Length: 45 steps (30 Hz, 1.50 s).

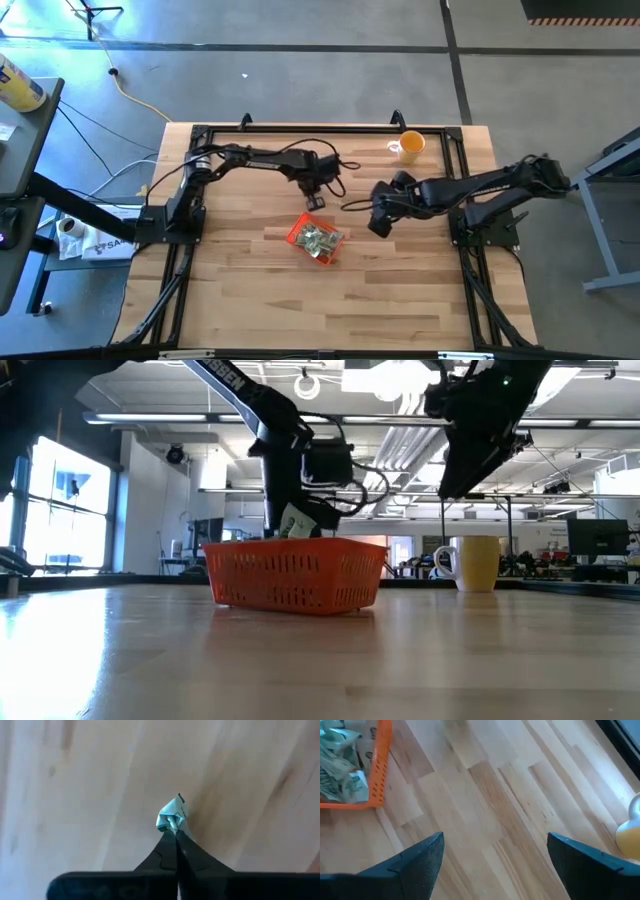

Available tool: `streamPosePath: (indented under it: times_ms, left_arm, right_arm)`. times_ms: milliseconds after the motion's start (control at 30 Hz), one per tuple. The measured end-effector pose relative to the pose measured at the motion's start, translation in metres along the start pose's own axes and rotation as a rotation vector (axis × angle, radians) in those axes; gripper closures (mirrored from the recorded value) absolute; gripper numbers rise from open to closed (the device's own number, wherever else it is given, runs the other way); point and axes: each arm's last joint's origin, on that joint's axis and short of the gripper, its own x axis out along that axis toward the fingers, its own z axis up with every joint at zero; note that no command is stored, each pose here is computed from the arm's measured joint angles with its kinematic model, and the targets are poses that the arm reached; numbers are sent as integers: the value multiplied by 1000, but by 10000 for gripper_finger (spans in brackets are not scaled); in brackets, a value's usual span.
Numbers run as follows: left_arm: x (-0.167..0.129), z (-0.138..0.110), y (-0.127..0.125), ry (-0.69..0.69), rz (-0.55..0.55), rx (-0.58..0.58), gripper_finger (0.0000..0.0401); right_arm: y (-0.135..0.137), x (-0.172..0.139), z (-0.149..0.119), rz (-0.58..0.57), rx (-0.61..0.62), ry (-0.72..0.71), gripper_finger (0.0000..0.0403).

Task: Pick and place Stevia / Truvia into bins
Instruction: Put the stevia packet into the orange bin, then return to Home Position

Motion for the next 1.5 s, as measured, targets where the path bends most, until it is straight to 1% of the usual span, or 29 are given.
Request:
streamPosePath:
  times_ms: [33, 100, 200, 333, 367, 433, 533, 633, 733, 800, 867, 933, 1000, 1067, 1167, 1233, 1333, 1433, 1500]
  left_arm:
    - [-5, -2, 2, 11, 4, 6, 373]
    - [-25, -4, 4, -13, 0, 22, 364]
    - [-66, -7, -7, -95, -135, 73, 376]
    - [-107, -13, -36, -198, -351, 150, 381]
    - [-114, -15, -44, -207, -380, 172, 381]
    - [-119, -20, -62, -194, -407, 203, 378]
    - [-116, -26, -88, -165, -435, 273, 368]
    - [-115, -27, -108, -197, -414, 327, 354]
    - [-112, -25, -124, -240, -423, 356, 340]
    - [-106, -27, -128, -209, -400, 328, 334]
    - [-101, -22, -133, -228, -407, 277, 334]
    - [-95, -23, -133, -188, -406, 225, 342]
    - [-91, -20, -135, -195, -405, 167, 355]
    - [-89, -23, -132, -152, -380, 108, 366]
    - [-90, -21, -133, -155, -377, 41, 360]
    - [-90, -23, -133, -134, -375, -1, 336]
    - [-96, -23, -132, -101, -373, -60, 281]
    - [-113, -18, -132, -65, -419, -100, 226]
    - [-130, -14, -130, -47, -465, -101, 195]
  right_arm:
    - [-1, -3, -1, -1, 3, -5, 61]
    - [-2, -7, -2, -7, 6, -13, 68]
    - [-5, -15, -4, -20, 3, -26, 78]
    - [-8, -22, -7, -18, -4, -35, 84]
    - [-7, -23, -7, -14, -6, -34, 84]
    - [-6, -23, -8, -10, -20, -32, 84]
    - [-3, -25, -10, -2, -56, -30, 84]
    - [0, -27, -12, 4, -77, -34, 84]
    - [4, -29, -16, 14, -105, -33, 84]
    - [7, -31, -18, 20, -118, -35, 84]
    - [10, -33, -20, 18, -132, -43, 84]
    - [12, -34, -23, 23, -138, -43, 84]
    - [15, -36, -25, 26, -139, -46, 84]
    - [16, -37, -27, 27, -141, -42, 84]
    - [19, -40, -31, 27, -145, -41, 84]
    - [21, -41, -33, 34, -150, -45, 84]
    - [24, -43, -34, 45, -160, -50, 84]
    - [26, -43, -34, 61, -168, -63, 84]
    - [27, -46, -31, 83, -190, -63, 84]
